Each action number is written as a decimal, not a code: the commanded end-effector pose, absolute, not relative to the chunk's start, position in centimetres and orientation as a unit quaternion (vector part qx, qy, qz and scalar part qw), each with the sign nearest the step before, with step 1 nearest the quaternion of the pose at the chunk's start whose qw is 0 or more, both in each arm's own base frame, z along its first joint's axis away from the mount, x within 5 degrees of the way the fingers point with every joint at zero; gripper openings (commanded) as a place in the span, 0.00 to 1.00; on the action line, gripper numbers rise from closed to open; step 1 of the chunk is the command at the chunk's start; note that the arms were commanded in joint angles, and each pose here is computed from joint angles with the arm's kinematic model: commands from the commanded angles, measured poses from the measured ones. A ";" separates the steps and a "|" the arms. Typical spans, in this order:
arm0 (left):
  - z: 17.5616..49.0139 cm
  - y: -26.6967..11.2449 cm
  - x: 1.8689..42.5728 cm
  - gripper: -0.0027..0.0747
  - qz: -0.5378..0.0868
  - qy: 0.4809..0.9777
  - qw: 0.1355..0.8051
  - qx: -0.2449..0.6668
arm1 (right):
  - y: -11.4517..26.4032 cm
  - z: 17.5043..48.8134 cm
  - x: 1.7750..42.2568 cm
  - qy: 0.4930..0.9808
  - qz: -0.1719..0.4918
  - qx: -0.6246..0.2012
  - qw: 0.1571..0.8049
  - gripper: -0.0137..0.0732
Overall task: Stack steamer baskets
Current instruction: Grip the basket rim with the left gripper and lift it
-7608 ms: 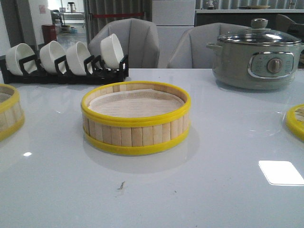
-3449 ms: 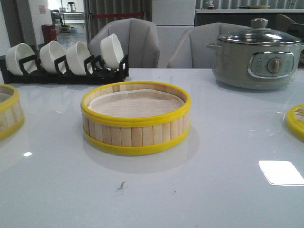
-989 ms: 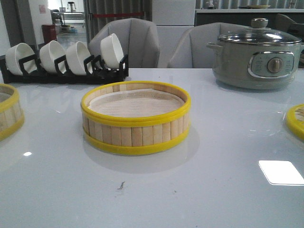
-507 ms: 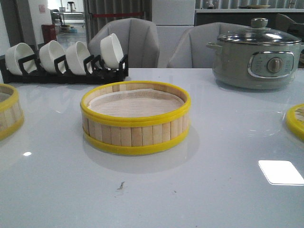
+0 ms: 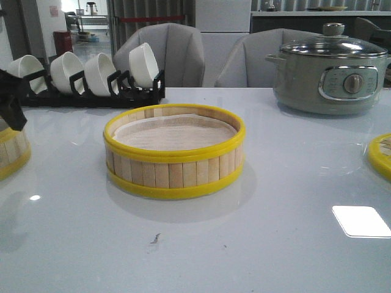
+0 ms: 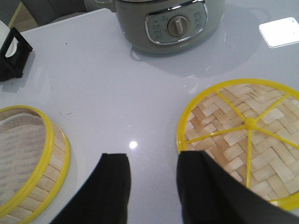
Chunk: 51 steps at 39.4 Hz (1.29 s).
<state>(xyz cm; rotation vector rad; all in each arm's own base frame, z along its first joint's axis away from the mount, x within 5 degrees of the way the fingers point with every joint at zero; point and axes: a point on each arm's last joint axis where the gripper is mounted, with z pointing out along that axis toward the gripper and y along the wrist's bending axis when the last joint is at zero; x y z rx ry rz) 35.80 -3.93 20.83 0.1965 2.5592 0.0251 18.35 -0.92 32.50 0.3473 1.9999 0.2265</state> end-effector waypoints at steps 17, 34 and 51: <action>21.0 -4.3 37.4 0.25 0.001 0.946 0.318 0.068 | -1.2 34.5 18.5 0.802 0.088 0.141 0.574 0.59; 26.7 -6.3 38.7 0.15 -0.027 0.928 0.366 0.055 | -1.2 34.5 18.5 0.802 0.088 0.141 0.574 0.59; 33.0 -18.8 36.5 0.15 -0.131 0.875 0.435 0.170 | -1.2 34.5 18.5 0.802 0.088 0.141 0.574 0.59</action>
